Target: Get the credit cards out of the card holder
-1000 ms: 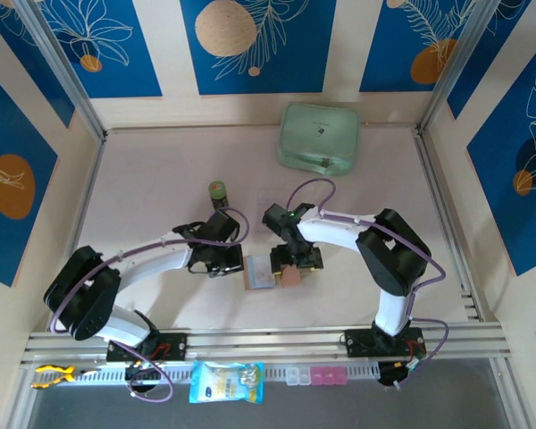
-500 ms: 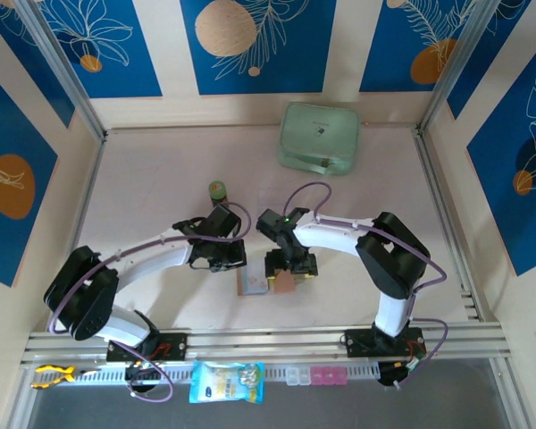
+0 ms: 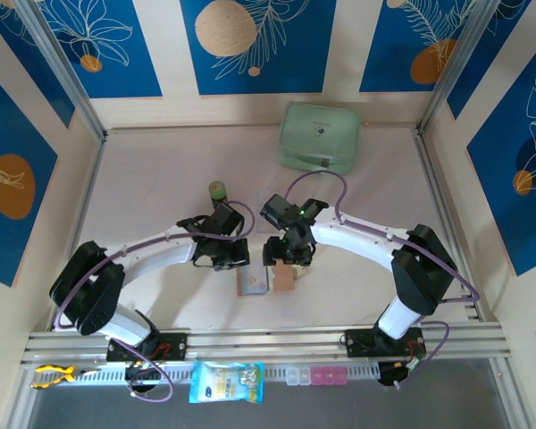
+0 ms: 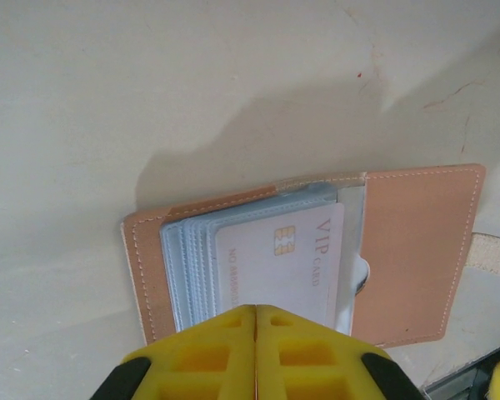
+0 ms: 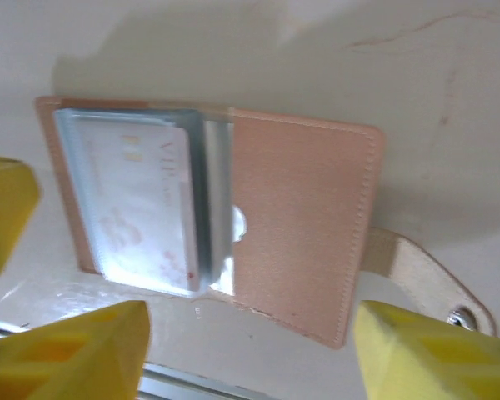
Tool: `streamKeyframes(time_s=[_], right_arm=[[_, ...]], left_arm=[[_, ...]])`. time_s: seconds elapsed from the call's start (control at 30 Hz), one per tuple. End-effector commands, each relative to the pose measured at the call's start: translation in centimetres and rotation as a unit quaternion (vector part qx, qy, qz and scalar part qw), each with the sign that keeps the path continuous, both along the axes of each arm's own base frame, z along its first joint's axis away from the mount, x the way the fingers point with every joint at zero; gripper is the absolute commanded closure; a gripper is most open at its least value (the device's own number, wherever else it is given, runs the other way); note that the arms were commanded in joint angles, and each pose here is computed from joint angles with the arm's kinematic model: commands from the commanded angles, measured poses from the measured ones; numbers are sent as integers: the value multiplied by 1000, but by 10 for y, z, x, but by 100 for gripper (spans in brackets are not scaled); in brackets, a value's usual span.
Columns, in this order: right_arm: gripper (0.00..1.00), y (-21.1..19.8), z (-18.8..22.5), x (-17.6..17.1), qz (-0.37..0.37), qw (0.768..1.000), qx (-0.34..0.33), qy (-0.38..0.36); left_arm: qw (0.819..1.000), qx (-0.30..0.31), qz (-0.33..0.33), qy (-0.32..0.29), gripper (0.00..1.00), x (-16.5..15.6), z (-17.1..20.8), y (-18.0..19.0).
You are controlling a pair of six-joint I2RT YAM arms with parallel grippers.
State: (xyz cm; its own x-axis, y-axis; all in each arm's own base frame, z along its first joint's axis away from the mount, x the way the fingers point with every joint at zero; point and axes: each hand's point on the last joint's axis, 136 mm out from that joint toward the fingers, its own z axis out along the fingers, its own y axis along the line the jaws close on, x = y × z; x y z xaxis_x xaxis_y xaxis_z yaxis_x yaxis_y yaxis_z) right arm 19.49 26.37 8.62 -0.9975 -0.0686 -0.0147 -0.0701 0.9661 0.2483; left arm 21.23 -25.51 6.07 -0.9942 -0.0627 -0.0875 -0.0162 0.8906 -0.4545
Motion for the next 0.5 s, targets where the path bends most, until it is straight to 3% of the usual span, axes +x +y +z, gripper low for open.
streamKeyframes(time_s=[0.0,0.2,0.47], right_arm=[[43,24,11,-5,19,997,74,22],[57,52,9,-10,40,987,150,48],[62,53,-13,-13,34,982,173,74]], left_arm=[[1000,-8,-12,5,94,-5,-2,-9],[1000,-3,-14,18,94,-16,-15,-11],[999,8,-16,30,95,-24,-29,-9]])
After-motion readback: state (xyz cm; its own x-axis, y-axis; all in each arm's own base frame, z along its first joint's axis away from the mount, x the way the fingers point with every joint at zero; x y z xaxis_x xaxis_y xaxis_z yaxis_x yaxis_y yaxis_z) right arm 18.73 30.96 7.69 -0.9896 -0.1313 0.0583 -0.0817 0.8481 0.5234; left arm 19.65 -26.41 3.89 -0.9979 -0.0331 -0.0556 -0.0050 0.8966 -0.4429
